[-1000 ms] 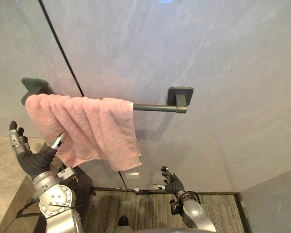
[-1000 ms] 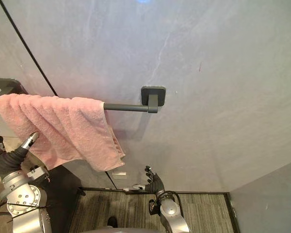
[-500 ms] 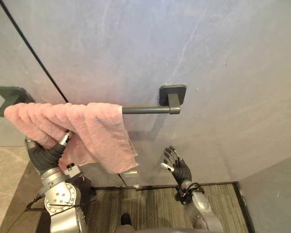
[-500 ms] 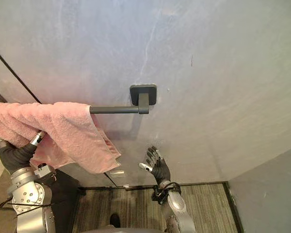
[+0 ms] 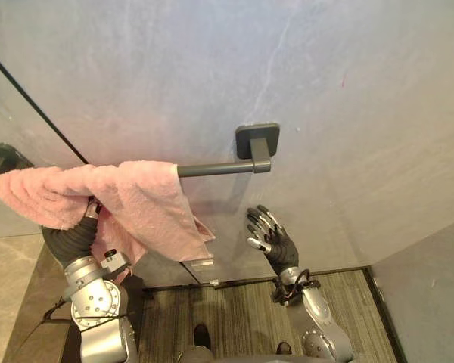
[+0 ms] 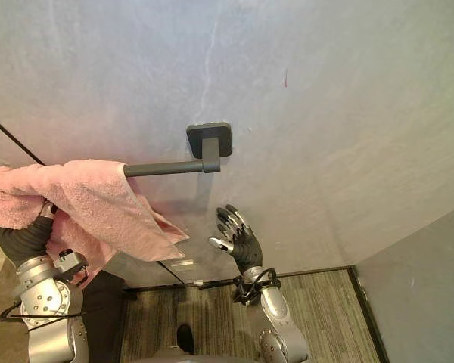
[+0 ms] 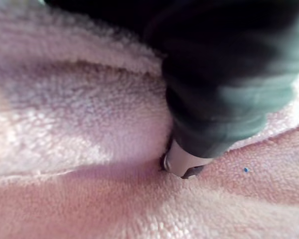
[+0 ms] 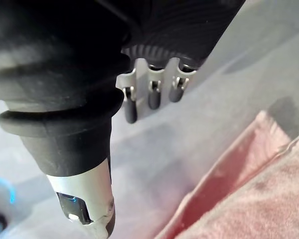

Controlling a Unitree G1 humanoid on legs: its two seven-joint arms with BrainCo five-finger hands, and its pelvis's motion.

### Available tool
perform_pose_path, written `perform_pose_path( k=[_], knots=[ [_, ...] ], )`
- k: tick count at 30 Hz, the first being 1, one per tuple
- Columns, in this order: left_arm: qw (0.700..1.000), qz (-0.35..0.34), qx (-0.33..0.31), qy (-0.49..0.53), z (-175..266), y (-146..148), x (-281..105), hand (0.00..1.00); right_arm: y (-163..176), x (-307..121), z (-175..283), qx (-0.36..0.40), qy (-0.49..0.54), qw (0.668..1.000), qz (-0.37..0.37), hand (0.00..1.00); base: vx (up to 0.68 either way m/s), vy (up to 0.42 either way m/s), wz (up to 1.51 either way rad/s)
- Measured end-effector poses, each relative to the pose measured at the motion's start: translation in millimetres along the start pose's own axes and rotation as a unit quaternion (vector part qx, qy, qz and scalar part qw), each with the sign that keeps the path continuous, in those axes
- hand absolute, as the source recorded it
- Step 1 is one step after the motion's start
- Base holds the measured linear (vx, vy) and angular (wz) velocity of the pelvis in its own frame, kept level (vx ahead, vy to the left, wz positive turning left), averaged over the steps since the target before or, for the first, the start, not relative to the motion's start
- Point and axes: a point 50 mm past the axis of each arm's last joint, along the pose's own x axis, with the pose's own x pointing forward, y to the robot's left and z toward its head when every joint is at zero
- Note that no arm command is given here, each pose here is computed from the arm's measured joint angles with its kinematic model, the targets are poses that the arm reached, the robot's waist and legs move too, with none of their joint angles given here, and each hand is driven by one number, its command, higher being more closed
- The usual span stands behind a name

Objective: Organize washtable

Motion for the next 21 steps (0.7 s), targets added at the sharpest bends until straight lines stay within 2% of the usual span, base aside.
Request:
perform_pose_path(
  k=[4, 6, 9, 12, 21],
  knots=[
    [1.000, -0.001, -0.001, -0.001, 0.2, -0.3, -0.1, 1.00, 23.2, 18.2, 8.7, -0.017, -0.017, 0.997, 0.067, 0.00, -0.01, 0.000, 0.02],
    [1.000, -0.008, -0.007, -0.001, 0.5, -4.6, -0.4, 1.00, 48.6, 36.5, 21.8, -0.041, -0.045, 0.989, 0.135, 0.00, 0.00, 0.000, 0.00],
    [1.000, -0.017, -0.015, -0.001, 1.1, -10.0, -0.8, 1.00, 82.2, 55.4, 35.7, -0.043, -0.083, 0.976, 0.199, 0.00, 0.00, 0.004, 0.04],
    [0.999, -0.019, -0.025, 0.004, -0.3, -11.9, -0.8, 1.00, 97.1, 62.6, 37.6, -0.038, -0.090, 0.971, 0.217, 0.00, 0.02, 0.006, 0.09],
    [0.999, -0.028, -0.034, 0.001, 0.3, -17.7, -1.0, 1.00, 88.5, 66.8, 33.9, -0.044, -0.085, 0.977, 0.188, 0.00, 0.00, 0.012, 0.17]
  ],
)
